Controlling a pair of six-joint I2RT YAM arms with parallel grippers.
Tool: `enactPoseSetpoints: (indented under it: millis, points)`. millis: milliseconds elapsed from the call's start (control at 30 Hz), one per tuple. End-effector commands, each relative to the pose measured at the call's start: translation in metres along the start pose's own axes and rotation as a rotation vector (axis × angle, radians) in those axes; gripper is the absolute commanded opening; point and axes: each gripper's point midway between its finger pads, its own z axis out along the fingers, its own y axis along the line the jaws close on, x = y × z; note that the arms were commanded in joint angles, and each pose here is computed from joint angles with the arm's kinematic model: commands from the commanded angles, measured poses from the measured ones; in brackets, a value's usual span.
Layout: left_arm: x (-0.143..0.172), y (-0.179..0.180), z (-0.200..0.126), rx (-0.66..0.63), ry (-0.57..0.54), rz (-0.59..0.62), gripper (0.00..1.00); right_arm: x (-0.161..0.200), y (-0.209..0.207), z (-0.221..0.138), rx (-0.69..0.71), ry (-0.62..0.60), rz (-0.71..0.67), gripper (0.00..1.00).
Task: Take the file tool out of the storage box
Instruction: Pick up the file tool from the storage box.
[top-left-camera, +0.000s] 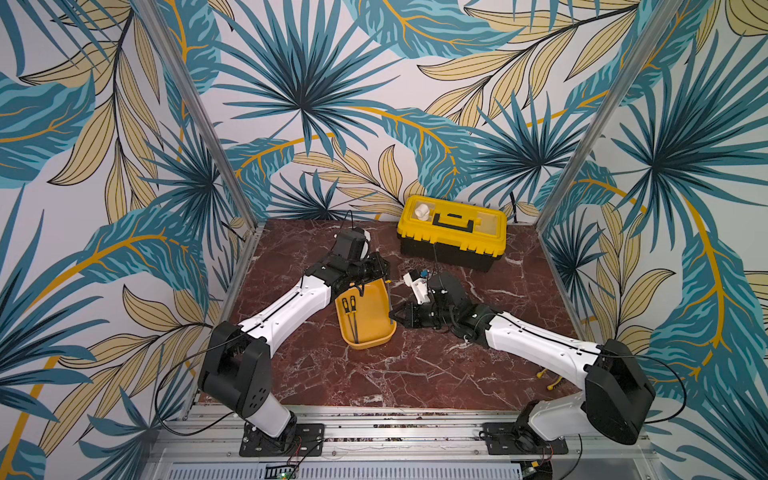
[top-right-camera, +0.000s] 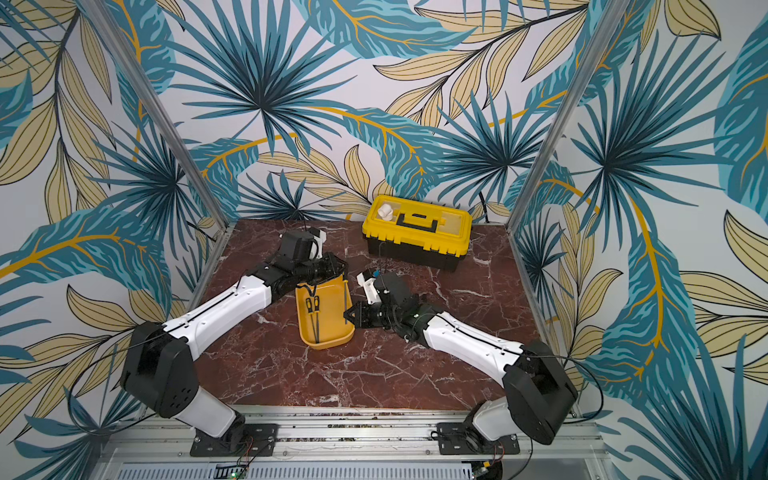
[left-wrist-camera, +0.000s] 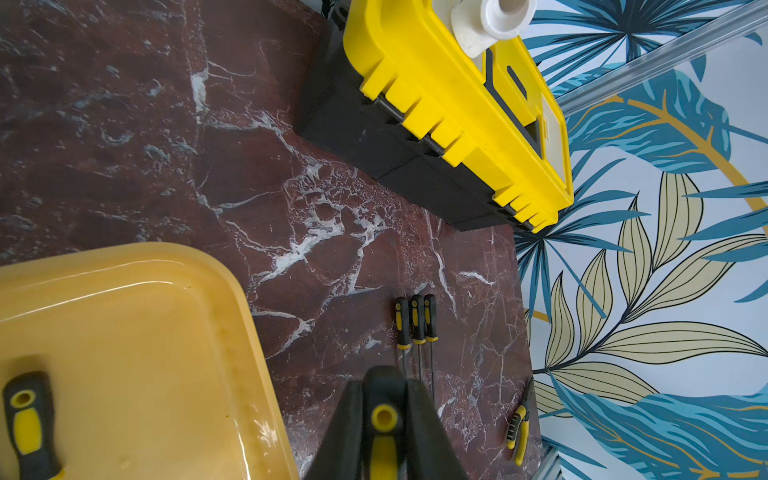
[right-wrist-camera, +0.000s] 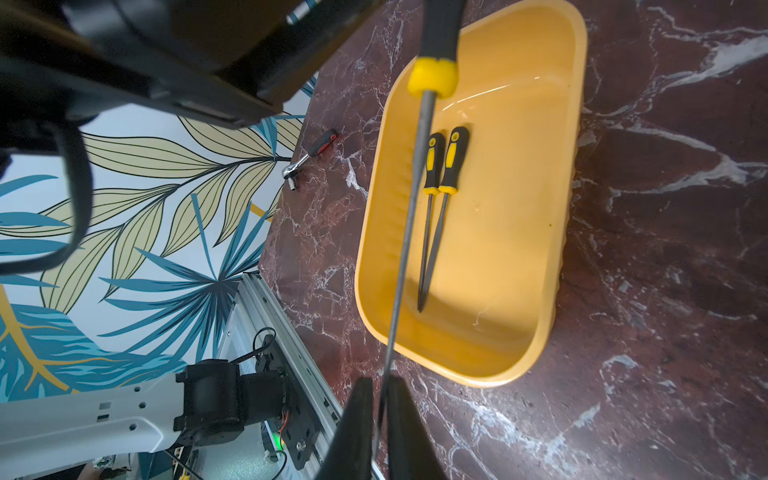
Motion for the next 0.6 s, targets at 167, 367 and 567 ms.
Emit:
enactPoseSetpoints:
  millis: [167,367,567]
  points:
    - [0.0029,-0.0020,0.0045,0.023,0.004,-0.012,0.09,-0.0017,0.0014,0.0027,0.007,-0.002,-0.018,0.09]
    - [0.0045,-0.0029,0.0041,0.028,0.014,-0.018,0.10,-0.0019,-0.0032,0.0028,0.030,-0.005,-0.018,0.01]
    - [0.0040,-0.0035,0.0004,0.023,0.011,-0.015,0.11,-0.0043,-0.0040,0.0012,0.049,-0.011,-0.029,0.00]
